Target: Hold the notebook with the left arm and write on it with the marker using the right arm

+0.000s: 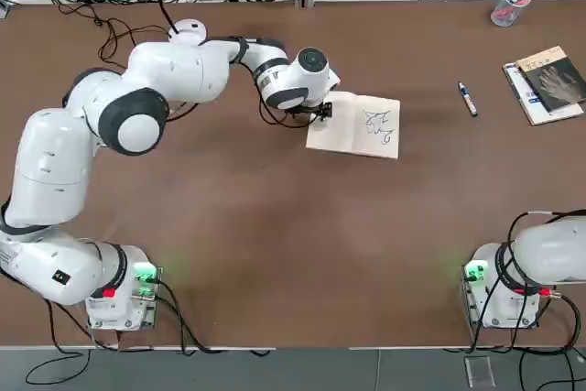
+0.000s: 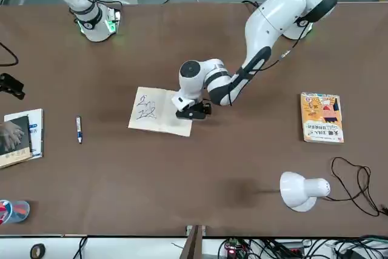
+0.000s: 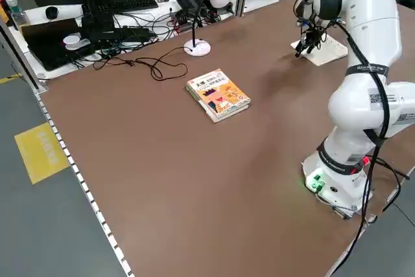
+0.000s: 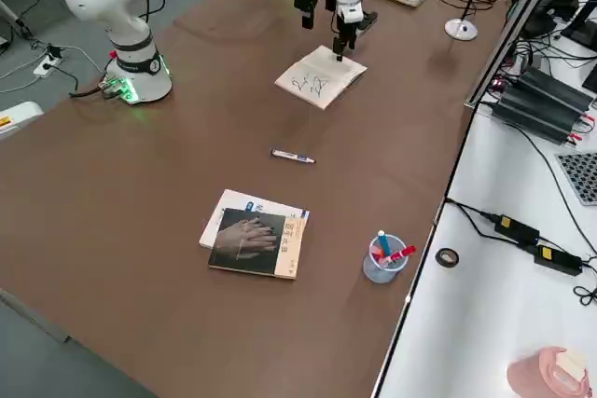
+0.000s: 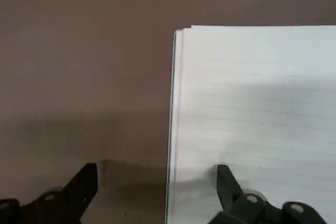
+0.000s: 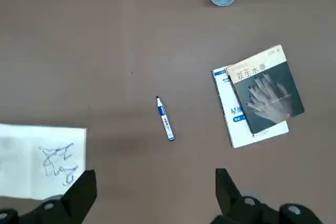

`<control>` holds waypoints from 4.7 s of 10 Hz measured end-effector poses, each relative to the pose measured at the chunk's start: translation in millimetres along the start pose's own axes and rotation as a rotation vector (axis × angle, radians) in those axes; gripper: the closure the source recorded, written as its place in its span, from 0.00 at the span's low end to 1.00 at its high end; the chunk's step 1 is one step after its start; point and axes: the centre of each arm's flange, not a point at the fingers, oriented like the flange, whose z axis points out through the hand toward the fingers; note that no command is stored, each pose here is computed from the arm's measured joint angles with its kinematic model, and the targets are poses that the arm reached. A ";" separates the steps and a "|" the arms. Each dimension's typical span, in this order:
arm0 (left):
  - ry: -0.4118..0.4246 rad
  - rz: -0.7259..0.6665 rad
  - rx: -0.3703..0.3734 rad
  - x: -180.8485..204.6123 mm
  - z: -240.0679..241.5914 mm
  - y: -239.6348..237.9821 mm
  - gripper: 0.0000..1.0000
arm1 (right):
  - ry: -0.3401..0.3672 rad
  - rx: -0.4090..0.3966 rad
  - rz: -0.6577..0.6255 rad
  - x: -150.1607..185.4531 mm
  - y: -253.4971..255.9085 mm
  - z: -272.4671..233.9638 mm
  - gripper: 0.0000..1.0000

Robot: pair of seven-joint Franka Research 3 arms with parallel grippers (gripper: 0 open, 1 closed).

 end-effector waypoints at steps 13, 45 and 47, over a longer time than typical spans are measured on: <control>0.007 -0.004 -0.001 4.2 -1.2 -1.3 0.00 | -0.028 0.020 -0.246 44.5 36.4 170.3 0.00; 0.012 0.024 0.005 8.5 0.3 -5.2 0.00 | 0.039 0.121 -0.383 -70.8 26.8 434.2 0.00; 0.012 0.025 0.005 8.5 0.3 -5.2 0.00 | 0.033 0.123 -0.384 -73.5 26.2 436.4 0.01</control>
